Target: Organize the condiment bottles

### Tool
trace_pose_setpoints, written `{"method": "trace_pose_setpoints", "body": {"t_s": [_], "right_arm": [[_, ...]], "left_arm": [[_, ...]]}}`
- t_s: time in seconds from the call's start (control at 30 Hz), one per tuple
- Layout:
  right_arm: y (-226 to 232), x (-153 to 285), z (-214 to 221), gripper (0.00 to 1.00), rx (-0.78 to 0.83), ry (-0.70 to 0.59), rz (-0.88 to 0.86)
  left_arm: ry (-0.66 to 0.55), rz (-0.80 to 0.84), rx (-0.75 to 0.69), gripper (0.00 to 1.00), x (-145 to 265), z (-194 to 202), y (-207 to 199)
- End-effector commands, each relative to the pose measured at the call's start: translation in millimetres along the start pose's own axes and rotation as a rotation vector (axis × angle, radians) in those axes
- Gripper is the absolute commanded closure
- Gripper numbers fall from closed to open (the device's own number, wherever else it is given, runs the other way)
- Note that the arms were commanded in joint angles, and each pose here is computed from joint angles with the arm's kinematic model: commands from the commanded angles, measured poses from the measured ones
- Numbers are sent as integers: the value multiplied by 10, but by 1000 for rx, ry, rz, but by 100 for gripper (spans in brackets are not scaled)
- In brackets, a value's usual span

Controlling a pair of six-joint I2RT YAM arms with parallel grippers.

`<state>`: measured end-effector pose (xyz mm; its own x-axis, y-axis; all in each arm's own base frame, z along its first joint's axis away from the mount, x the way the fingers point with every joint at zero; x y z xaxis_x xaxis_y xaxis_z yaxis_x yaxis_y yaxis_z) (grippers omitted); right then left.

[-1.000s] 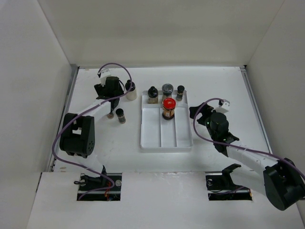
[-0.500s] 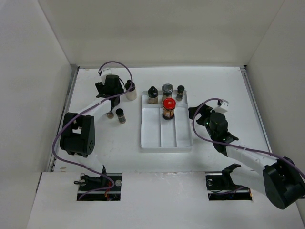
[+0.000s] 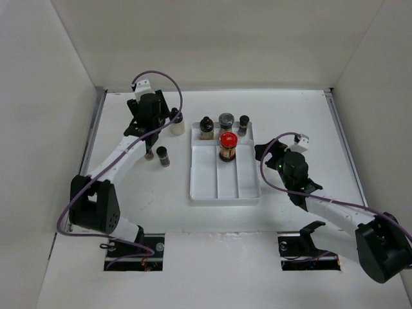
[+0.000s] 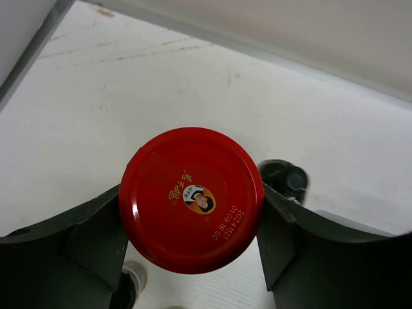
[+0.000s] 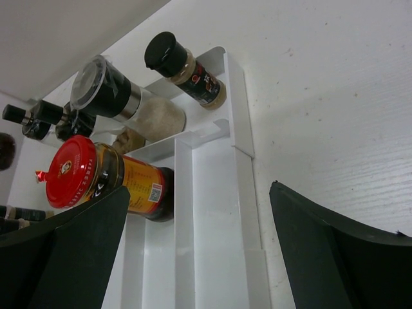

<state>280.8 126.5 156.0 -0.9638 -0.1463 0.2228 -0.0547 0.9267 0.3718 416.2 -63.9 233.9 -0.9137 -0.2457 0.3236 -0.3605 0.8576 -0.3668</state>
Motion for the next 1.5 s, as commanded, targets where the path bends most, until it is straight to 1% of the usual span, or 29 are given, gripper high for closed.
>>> {"method": "trace_pose_setpoints", "body": {"t_s": [0.0,0.13,0.3,0.4,0.53,0.7,0.83,1.03,1.33,1.47], "right_arm": [[183,4,-266,3,-23,-90,-66],[184,6,-270,3,-24,-91,-67],[170,38,-293,3,-27,-103,-63],[167,38,-288,3,-26,-100,-61],[142,35,-290,3,-26,-101,-52],[125,30,-286,3,-26,-101,-46],[110,35,-296,3,-28,-106,-42],[102,49,-312,3,-30,-112,-42],[84,64,-323,3,-36,-118,-38],[74,59,-324,3,-37,-119,-34]], "left_arm": [[-223,192,127,61,638,-759,-416],[-184,279,112,61,1114,-612,-498],[-67,402,75,61,1588,-189,-604],[2,487,62,61,1808,107,-753],[70,584,55,62,1996,480,-1049],[120,682,17,62,2150,770,-1454],[143,702,-14,62,2172,953,-1630],[180,723,-38,62,2178,1195,-1744],[220,730,-56,62,2127,1459,-1795],[256,730,-71,62,2083,1635,-1814]]}}
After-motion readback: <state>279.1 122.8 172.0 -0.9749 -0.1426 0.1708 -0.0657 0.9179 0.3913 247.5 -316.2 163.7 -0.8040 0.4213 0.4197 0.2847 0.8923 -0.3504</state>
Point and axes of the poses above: each gripper's point midway between its finger pads, its own x axis back along the fingers, its own y axis along the line the jaws close on, z = x × y, the point moved 5 cm from there along x, back along the fingers, and after that the axes turned 14 degrees about x, right-handed, at the moved point
